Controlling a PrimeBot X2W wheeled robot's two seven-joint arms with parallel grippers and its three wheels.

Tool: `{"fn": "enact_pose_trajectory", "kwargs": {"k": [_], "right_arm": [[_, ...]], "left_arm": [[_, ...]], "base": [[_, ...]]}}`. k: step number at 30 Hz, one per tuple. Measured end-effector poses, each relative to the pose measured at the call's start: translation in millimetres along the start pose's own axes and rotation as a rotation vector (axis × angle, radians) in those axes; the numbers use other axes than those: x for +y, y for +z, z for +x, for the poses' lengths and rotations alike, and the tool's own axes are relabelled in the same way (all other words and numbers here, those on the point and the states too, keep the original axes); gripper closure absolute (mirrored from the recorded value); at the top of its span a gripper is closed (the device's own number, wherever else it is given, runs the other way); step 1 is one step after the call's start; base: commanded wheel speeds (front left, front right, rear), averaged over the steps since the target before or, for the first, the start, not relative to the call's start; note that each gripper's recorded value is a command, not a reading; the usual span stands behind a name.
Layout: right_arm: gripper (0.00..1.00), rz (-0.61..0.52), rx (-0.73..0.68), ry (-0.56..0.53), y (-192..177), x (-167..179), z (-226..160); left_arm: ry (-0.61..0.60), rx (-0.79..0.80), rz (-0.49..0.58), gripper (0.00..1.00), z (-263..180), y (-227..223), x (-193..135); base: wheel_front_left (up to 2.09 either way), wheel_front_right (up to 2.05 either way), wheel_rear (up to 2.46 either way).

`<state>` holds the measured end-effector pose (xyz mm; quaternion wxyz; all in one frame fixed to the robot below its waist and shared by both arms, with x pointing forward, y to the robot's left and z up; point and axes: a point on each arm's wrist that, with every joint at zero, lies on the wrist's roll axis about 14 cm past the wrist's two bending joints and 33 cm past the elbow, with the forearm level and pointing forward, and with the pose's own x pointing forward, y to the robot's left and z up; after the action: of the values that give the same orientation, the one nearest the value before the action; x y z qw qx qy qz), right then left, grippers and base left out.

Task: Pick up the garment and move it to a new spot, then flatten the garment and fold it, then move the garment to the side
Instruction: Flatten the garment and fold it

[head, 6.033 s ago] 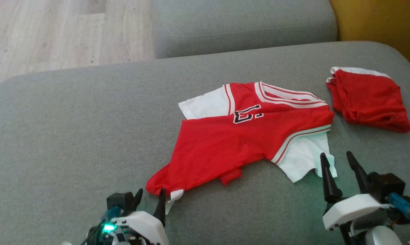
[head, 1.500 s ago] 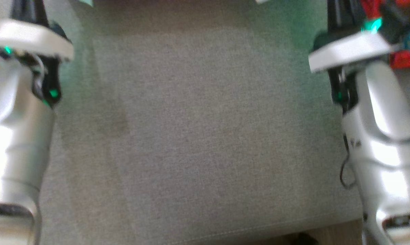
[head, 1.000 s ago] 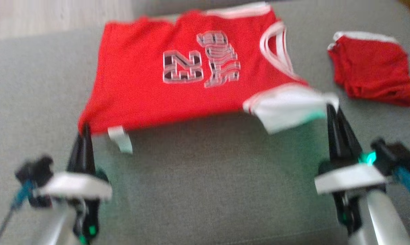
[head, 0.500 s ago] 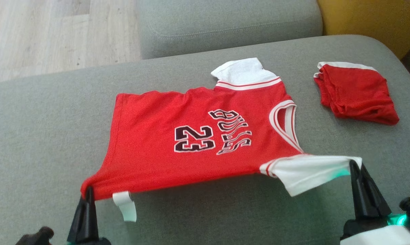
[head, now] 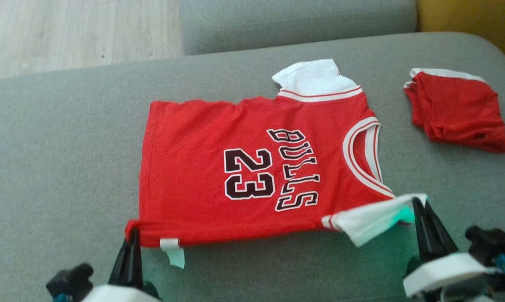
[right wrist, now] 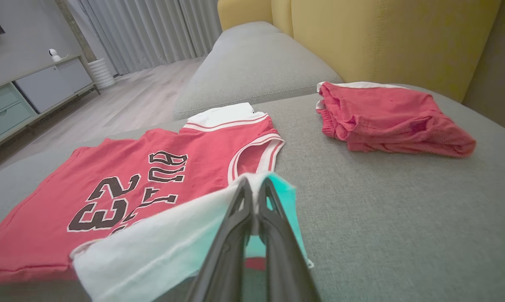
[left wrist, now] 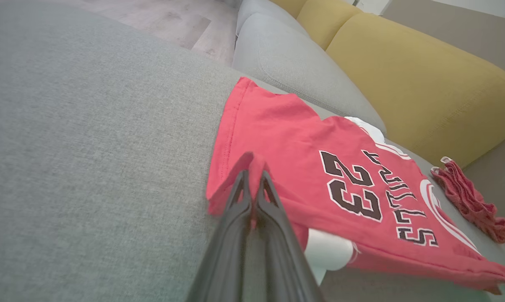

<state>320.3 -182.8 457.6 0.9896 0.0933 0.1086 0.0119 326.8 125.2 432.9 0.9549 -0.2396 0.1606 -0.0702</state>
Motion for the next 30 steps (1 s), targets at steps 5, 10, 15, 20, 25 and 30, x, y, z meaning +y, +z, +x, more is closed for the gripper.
{"fn": "enact_pose_trajectory", "kwargs": {"k": [5, 10, 15, 20, 25, 30], "right_arm": [[1.0, 0.005, 0.01, 0.013, -0.7, 2.3, 30.1], [1.0, 0.0, -0.008, 0.035, 11.0, 8.2, 64.5], [1.0, 0.0, 0.02, 0.045, 8.9, 11.2, 92.8], [1.0, 0.018, 0.124, 0.056, -15.4, 16.4, 112.3], [0.0, 0.015, 0.196, 0.049, -30.0, 15.3, 122.9], [0.0, 0.003, 0.182, 0.062, -19.4, 20.9, 136.8]], "left_arm": [[-0.009, -0.013, -0.052, 1.0, 24.7, 4.6, -3.1], [-0.017, -0.019, -0.068, 1.0, 49.7, 10.7, -4.8], [-0.009, -0.014, -0.058, 1.0, 68.4, 14.9, -0.3], [0.007, 0.023, -0.037, 1.0, 82.5, 10.8, 5.5], [0.023, 0.073, -0.033, 0.62, 82.9, -2.8, 9.1], [0.022, 0.077, -0.022, 0.0, 80.8, -3.8, 9.0]], "base": [[0.0, 0.0, 0.0], [0.0, 0.0, 0.0], [0.0, 0.0, 0.0], [0.0, 0.0, 0.0], [0.0, 0.0, 0.0], [0.0, 0.0, 0.0]]}}
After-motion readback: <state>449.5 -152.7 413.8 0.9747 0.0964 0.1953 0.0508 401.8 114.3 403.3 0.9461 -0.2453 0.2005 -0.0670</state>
